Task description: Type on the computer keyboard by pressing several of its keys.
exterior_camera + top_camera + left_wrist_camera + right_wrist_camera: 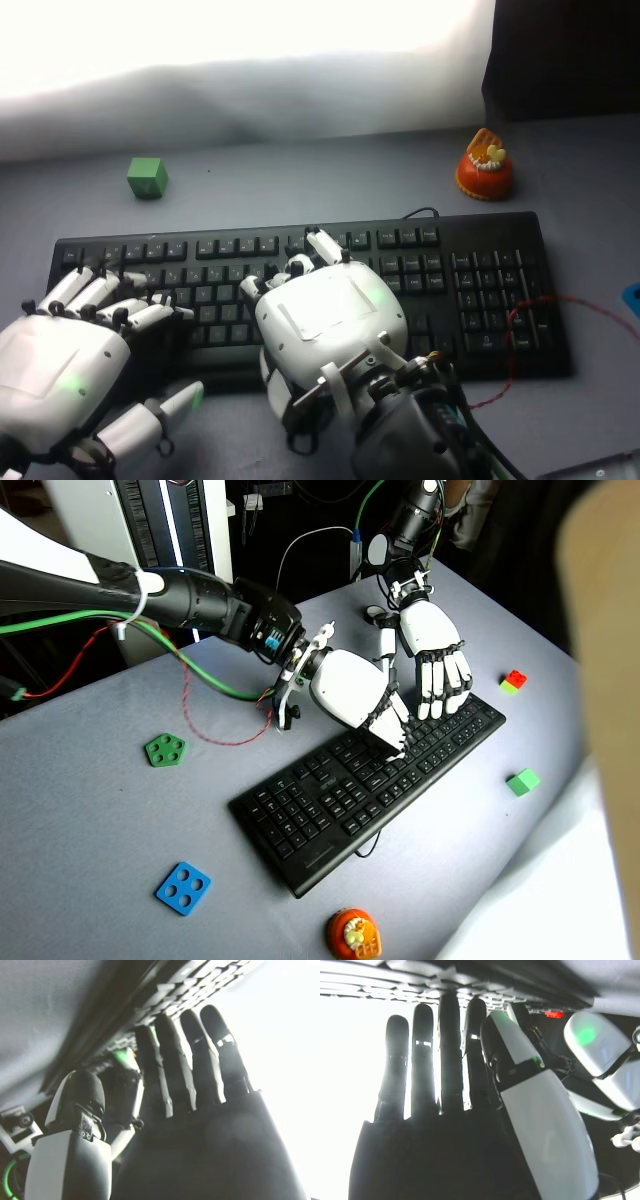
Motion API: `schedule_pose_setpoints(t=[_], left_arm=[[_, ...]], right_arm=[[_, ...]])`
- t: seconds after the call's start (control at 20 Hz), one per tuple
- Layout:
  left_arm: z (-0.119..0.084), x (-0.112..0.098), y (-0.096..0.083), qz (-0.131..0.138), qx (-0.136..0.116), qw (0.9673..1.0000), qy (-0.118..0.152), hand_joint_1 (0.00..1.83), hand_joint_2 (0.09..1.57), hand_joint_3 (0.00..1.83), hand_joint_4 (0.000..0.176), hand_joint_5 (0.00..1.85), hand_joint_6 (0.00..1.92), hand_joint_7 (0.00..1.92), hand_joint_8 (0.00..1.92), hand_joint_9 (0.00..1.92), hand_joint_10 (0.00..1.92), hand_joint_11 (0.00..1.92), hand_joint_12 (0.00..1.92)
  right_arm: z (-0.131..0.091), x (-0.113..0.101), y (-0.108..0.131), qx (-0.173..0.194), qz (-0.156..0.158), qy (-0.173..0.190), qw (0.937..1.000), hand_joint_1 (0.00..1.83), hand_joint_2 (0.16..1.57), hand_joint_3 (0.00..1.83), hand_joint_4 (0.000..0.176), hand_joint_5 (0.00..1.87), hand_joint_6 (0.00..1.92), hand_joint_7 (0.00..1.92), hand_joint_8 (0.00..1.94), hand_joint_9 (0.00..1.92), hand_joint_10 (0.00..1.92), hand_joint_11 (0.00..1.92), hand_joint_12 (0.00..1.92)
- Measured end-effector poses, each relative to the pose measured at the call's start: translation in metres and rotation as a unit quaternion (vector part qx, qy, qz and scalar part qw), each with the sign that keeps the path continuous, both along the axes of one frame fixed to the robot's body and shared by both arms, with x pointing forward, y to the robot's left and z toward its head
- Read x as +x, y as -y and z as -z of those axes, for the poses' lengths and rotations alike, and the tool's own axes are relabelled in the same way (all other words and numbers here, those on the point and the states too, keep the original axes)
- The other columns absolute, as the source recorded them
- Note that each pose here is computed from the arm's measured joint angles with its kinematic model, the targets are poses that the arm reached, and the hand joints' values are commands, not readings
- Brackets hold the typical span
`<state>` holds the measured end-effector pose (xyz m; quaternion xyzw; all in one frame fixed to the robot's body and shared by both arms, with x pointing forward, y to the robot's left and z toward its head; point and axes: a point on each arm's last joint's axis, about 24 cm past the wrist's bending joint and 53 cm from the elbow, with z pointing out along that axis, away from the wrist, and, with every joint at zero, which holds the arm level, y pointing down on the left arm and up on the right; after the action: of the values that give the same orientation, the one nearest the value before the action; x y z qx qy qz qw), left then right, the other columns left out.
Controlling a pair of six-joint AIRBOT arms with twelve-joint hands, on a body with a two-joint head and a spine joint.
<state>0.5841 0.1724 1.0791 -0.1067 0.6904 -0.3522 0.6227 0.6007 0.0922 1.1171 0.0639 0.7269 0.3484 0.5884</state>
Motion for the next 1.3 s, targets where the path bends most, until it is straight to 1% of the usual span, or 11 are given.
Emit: schedule_pose_setpoints(t=[0.1,0.15,0.2,0.3,0.35,0.5,0.6,0.95,1.1,1.2,1.3], left_arm=[[0.001,0.000,0.000,0.001,0.001,1.0000,-0.001,0.27,1.33,0.00,0.001,0.35,0.16,0.58,0.01,0.30,0.52,0.00,1.10],[0.001,0.000,0.000,0.001,0.001,1.0000,-0.001,0.30,1.34,0.00,0.000,0.64,0.37,0.57,0.00,0.15,0.56,0.00,1.02],[0.001,0.000,0.000,0.001,0.001,1.0000,-0.001,0.34,1.34,0.00,0.000,0.45,0.29,0.57,0.00,0.22,0.52,0.00,1.01],[-0.001,0.000,0.000,0.000,0.000,1.0000,0.001,0.40,1.33,0.00,0.000,0.35,0.17,0.55,0.00,0.27,0.50,0.00,1.11],[0.000,0.000,0.001,0.001,0.000,1.0000,0.000,0.31,1.34,0.00,0.003,0.33,0.10,0.48,0.00,0.28,0.41,0.00,1.15],[0.002,0.000,0.002,0.002,0.001,1.0000,-0.004,0.35,1.35,0.00,0.000,0.60,0.16,0.47,0.00,0.26,0.35,0.00,1.21],[-0.001,0.001,0.003,0.001,-0.002,1.0000,-0.003,0.23,1.36,0.01,0.000,0.56,0.14,0.46,0.00,0.25,0.34,0.00,1.16],[-0.011,0.012,0.001,-0.006,-0.004,0.9999,0.012,0.38,1.34,0.00,0.000,0.55,0.12,0.49,0.01,0.28,0.37,0.00,1.21],[-0.021,0.021,-0.001,-0.011,-0.007,0.9995,0.028,0.33,1.34,0.00,0.000,0.52,0.11,0.46,0.00,0.26,0.37,0.00,1.16],[-0.025,0.025,-0.001,-0.013,-0.007,0.9992,0.038,0.36,1.35,0.00,0.000,0.52,0.11,0.48,0.00,0.26,0.39,0.00,1.19],[-0.023,0.025,0.001,-0.012,-0.008,0.9992,0.037,0.26,1.36,0.01,0.000,0.45,0.08,0.44,0.00,0.24,0.38,0.00,1.14]], right_arm=[[-0.004,0.003,0.008,-0.005,0.026,0.013,0.9996,0.77,1.46,0.04,0.000,0.61,0.21,0.83,0.01,0.50,0.82,0.00,1.44],[-0.004,0.004,0.011,-0.004,0.034,0.012,0.9993,0.73,1.46,0.08,0.000,0.61,0.98,0.68,0.00,0.35,0.52,0.00,1.31],[-0.003,0.004,0.012,-0.003,0.036,0.009,0.9993,0.71,1.45,0.11,0.000,0.56,0.67,0.70,0.00,0.48,0.31,0.00,1.25],[-0.001,0.004,0.012,-0.004,0.038,0.005,0.9993,0.76,1.43,0.11,0.000,0.56,0.37,0.74,0.00,0.58,0.21,0.00,1.28],[-0.001,0.005,0.013,-0.004,0.039,0.004,0.9992,0.62,1.48,0.11,0.000,0.57,0.15,0.70,0.00,0.62,0.14,0.00,1.36],[0.000,0.005,0.014,-0.005,0.042,0.003,0.9991,0.52,1.51,0.11,0.000,0.72,0.11,0.68,0.00,0.56,0.07,0.00,1.36],[0.000,0.005,0.014,-0.005,0.042,0.002,0.9991,0.48,1.53,0.12,0.000,0.73,0.09,0.67,0.00,0.55,0.06,0.00,1.34],[-0.007,0.009,0.019,0.000,0.043,0.000,0.9991,0.50,1.52,0.11,0.000,0.69,0.04,0.67,0.01,0.61,0.05,0.00,1.39],[-0.028,0.011,0.038,0.005,0.049,0.022,0.9985,0.44,1.55,0.12,0.000,0.67,0.02,0.67,0.00,0.60,0.04,0.00,1.40],[-0.064,0.008,0.050,0.012,0.038,0.084,0.9957,0.49,1.53,0.10,0.000,0.68,0.02,0.68,0.00,0.62,0.04,0.00,1.40],[-0.078,0.008,0.061,0.024,0.033,0.090,0.9951,0.50,1.53,0.10,0.000,0.68,0.02,0.67,0.00,0.62,0.04,0.00,1.40]])
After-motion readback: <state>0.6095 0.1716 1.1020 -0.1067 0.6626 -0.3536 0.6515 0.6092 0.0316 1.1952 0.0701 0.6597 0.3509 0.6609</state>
